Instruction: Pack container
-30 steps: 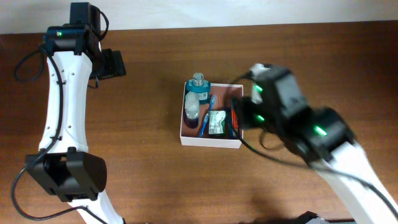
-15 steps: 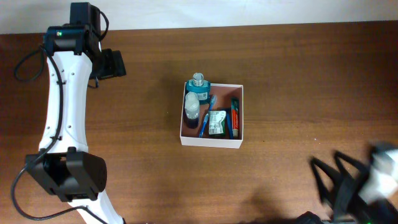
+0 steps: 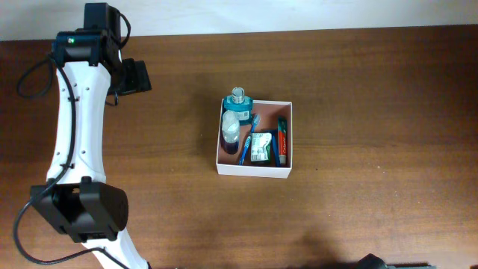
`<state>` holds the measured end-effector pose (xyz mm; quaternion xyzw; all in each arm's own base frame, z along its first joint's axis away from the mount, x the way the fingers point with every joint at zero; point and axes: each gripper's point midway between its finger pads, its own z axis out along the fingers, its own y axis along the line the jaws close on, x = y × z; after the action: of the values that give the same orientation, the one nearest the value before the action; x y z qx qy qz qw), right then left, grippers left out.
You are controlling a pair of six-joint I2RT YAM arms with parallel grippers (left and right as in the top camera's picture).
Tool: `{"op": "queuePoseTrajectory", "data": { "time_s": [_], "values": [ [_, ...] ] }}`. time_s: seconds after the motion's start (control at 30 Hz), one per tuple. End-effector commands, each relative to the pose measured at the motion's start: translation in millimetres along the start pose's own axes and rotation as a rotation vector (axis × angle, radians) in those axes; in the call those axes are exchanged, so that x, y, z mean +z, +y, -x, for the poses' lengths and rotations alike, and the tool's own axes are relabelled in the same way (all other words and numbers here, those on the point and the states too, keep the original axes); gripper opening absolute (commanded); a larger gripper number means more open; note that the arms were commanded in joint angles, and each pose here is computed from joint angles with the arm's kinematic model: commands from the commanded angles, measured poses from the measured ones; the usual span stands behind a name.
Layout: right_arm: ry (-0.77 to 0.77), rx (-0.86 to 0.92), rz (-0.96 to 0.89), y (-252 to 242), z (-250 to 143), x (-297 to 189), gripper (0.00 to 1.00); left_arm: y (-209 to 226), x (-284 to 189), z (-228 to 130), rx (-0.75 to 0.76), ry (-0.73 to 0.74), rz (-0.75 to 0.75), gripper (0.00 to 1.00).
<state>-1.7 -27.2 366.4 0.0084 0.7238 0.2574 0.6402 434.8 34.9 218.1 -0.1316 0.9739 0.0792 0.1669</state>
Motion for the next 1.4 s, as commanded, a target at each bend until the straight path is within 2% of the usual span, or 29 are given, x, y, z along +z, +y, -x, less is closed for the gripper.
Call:
{"op": "queuePoseTrajectory", "data": {
  "time_s": [0.0,0.17,0.2,0.4,0.73,1.1,1.37],
  "values": [
    [-0.016,-0.001,0.002,-6,-7,-10,0.9,3,-15,4,-0.002,-0.041,-0.002,0.99],
    [-0.001,-0.003,0.009,-6,-11,-12,0.93,3,-15,4,-0.002,-0.041,-0.002,0.99],
    [0.0,-0.003,0.011,-6,-11,-11,0.98,3,-15,4,-0.003,-0.04,-0.002,0.99],
    [0.025,-0.005,0.025,-2,-15,0,0.99,3,-15,4,-0.002,-0.04,-0.002,0.99],
    [0.025,0.0,0.146,29,-19,71,0.98,3,-15,4,-0.003,-0.04,-0.002,1.0],
    [0.07,0.001,0.207,31,-89,189,0.98,3,-15,4,-0.002,-0.041,-0.002,0.99],
    [0.024,0.002,0.214,18,-131,235,0.98,3,-15,4,-0.002,-0.041,-0.002,0.99]
  ]
}}
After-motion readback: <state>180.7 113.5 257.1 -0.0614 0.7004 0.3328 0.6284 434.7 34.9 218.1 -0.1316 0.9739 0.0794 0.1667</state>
